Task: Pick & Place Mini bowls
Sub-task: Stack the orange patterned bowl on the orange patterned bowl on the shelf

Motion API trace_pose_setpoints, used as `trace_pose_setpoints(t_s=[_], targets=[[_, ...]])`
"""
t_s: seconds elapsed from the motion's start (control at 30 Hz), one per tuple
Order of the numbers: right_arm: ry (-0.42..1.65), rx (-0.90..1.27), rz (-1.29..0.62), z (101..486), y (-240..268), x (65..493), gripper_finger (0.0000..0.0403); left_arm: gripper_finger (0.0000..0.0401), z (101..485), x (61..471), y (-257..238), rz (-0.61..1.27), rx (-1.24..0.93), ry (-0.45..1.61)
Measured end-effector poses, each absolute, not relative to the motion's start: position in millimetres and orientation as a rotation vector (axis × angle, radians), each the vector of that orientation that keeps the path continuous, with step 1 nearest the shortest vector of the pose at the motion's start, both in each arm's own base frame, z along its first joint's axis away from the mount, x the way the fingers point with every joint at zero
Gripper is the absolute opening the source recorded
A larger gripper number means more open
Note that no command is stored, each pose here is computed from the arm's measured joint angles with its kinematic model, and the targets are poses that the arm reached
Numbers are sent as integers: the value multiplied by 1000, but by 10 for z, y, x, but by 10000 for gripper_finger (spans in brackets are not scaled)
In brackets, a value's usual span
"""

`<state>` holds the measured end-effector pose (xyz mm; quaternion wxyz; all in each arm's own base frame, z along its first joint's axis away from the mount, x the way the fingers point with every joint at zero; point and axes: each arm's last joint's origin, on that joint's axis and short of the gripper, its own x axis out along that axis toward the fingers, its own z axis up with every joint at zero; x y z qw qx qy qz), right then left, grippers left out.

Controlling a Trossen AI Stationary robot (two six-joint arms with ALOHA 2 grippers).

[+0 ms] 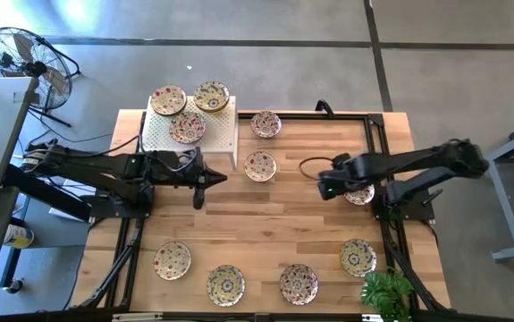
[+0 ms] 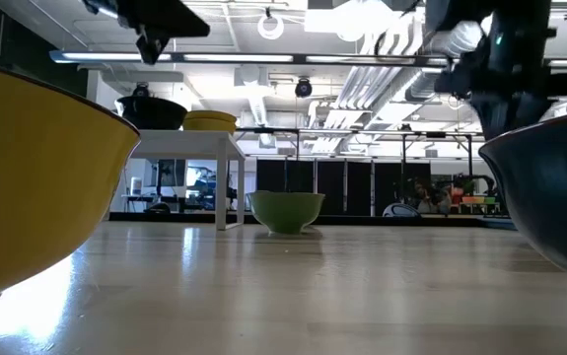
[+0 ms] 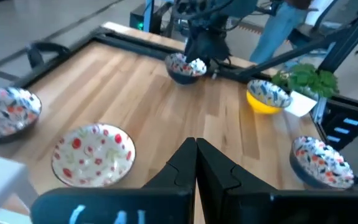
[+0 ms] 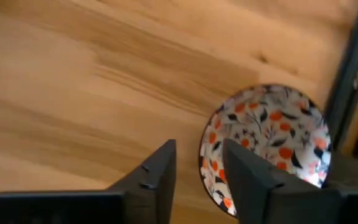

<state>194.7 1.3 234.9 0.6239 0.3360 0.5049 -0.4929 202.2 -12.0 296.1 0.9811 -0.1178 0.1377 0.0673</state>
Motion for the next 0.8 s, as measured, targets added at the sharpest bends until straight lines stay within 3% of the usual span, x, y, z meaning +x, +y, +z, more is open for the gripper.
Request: trace_pose_setpoints(t_s=[0.17,0.33,0.63,0.8], targets=[[1290,831,-1255,2037,-21,2048,153,0,2727,2023,-135,100,-320,278],[1334,829,-1350,1803,-56,2072,148,0,2665,2015,-136,103,-343,292],[1341,842,-1262,1398,-52,2041,68,0,2713,2029,-132,109,-359,238],[1348,793,-1235,1442,3,2067,21,0,2713,2029,-132,113,-377,236]])
